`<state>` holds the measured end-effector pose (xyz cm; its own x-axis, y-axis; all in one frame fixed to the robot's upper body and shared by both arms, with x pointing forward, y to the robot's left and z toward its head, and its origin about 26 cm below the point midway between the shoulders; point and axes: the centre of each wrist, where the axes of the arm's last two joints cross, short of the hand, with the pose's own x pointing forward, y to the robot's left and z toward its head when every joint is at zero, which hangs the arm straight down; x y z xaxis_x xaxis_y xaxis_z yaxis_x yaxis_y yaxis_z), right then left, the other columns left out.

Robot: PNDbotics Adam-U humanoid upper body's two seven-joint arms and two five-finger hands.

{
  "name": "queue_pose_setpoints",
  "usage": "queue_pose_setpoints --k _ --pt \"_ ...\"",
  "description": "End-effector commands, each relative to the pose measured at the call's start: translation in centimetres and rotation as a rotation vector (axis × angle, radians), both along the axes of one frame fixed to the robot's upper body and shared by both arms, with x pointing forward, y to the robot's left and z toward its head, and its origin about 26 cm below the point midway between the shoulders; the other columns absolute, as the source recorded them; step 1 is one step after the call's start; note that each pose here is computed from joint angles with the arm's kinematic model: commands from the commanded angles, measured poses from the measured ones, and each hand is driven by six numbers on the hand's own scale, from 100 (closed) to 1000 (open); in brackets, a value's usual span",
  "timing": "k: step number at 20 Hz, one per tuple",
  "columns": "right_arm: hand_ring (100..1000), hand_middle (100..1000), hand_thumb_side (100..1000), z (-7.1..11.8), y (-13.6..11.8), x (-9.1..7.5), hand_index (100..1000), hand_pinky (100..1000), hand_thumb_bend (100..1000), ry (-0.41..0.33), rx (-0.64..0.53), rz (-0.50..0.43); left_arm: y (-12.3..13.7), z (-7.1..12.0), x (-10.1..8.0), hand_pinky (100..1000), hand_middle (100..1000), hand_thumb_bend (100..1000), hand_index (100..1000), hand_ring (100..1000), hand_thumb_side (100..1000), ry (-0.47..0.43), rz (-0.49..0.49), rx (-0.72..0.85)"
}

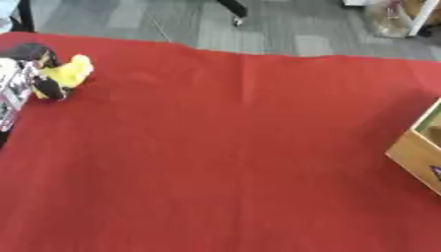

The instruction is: Pick up the objects with one hand, pass them to the other hand, and then place them into the box on the other side of the table.

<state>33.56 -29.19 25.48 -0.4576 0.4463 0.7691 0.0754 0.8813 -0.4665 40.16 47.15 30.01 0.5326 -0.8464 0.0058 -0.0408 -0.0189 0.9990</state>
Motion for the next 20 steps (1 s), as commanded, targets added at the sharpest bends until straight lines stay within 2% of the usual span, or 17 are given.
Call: queue_pose_setpoints --k 1,3,8,14,20 --pt "827 891 580 0.7 -0.5 -0.1 959 929 100 -0.023 -0.018 -0.015 0.5 1.3 -0.5 735 628 258 530 715 100 -0.032 0.023 0.037" --pt "827 891 581 0.7 -0.5 -0.1 959 929 100 -0.020 -0.018 -0.015 0.4 1.4 -0.5 715 598 241 491 685 100 -0.061 0.028 0.065" --pt "827 891 578 0.5 -0.7 0.0 959 929 100 -0.012 -0.019 -0.018 0.1 1.4 -0.4 700 572 224 475 656 103 -0.098 0.020 0.085" --pt "826 891 576 0.4 -0.9 0.0 959 930 100 -0.005 -0.023 -0.020 -1.0 1.9 -0.4 697 569 223 503 647 114 -0.067 -0.040 0.077" --pt "826 892 576 0.3 -1.0 0.1 959 930 100 0.004 -0.026 -0.026 -1.3 2.5 -0.6 697 575 261 536 648 115 -0.036 -0.058 0.045"
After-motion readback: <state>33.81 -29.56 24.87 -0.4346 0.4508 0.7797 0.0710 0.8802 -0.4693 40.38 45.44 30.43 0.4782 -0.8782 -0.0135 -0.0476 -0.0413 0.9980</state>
